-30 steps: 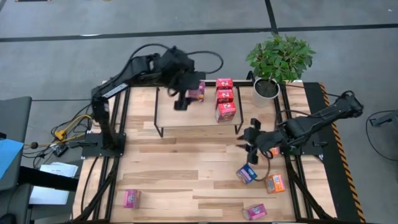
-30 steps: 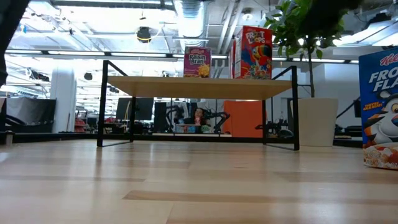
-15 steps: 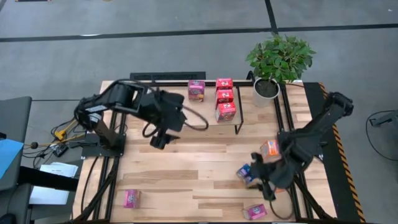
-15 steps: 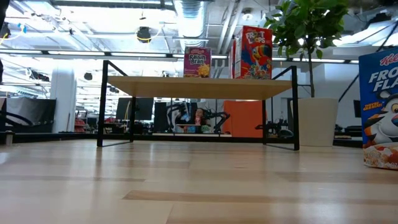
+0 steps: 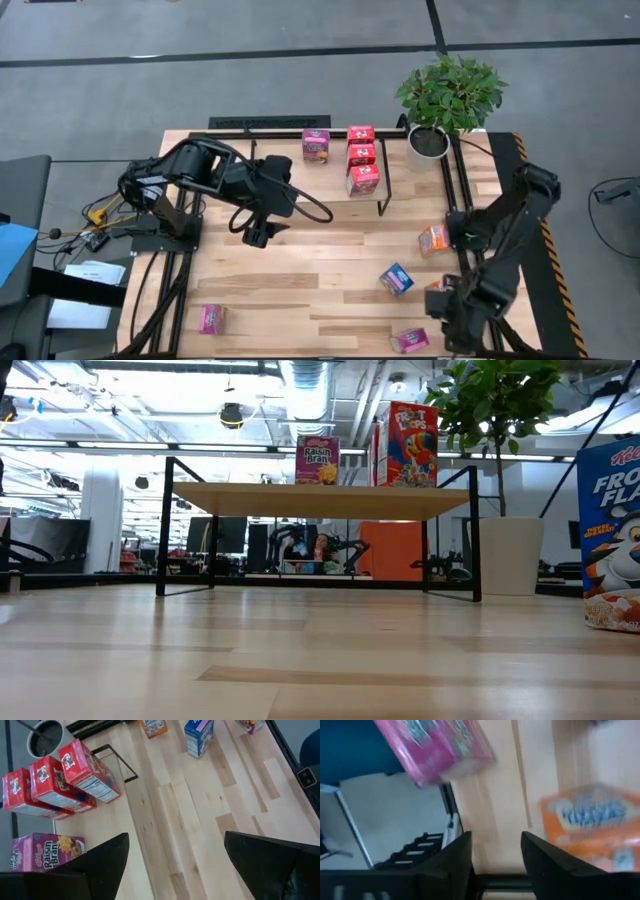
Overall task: Stack cereal on shelf
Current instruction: Put the bottom purple cereal box on the shelf aligned with the other purple cereal box
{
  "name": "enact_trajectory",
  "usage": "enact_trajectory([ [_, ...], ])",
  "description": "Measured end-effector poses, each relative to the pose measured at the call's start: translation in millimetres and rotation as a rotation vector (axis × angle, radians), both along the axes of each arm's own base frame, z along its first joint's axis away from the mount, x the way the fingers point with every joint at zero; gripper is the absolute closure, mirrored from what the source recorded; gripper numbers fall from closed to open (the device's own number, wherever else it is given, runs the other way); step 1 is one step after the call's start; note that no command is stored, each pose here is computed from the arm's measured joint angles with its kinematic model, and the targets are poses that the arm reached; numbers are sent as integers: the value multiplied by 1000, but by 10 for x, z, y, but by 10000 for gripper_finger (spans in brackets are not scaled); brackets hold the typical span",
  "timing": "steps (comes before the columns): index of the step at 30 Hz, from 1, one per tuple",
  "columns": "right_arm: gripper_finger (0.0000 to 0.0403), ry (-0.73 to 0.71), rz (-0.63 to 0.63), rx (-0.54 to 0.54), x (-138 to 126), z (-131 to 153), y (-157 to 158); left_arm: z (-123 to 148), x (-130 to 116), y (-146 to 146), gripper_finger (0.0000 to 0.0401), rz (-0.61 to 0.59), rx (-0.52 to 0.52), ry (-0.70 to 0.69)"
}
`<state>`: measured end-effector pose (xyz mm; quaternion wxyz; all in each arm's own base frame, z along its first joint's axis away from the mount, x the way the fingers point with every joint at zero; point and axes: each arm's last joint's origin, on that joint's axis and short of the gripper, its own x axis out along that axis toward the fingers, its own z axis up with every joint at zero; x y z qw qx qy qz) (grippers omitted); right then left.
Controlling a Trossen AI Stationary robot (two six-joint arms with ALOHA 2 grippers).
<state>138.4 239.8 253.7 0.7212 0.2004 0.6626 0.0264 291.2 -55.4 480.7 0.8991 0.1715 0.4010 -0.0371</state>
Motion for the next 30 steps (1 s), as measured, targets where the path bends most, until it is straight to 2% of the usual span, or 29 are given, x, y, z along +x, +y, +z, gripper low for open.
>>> enact_trajectory([
  [4,269,-17,-55,-5,-48,-136,191,-4,-4,-1,83,10,-17,5],
  [8,329,-36,-48,19,69,-344,375,-8,-6,-5,83,3,-28,12],
  [12,363,-32,-27,-24,255,-569,414,-8,-6,-5,83,9,-33,12],
  [15,374,-44,19,-50,443,-654,349,-8,-6,-5,83,8,-33,12],
  [22,374,-220,142,-89,984,-644,-14,-18,-16,-2,83,15,-35,26],
  [26,368,-335,203,-209,1240,-624,-259,-32,-14,-3,83,18,-35,35],
  [28,368,-349,206,-249,1365,-626,-423,-58,-7,-4,83,18,-33,50],
  [30,372,-337,169,-235,1456,-612,-565,-89,-13,-3,83,21,-28,77],
])
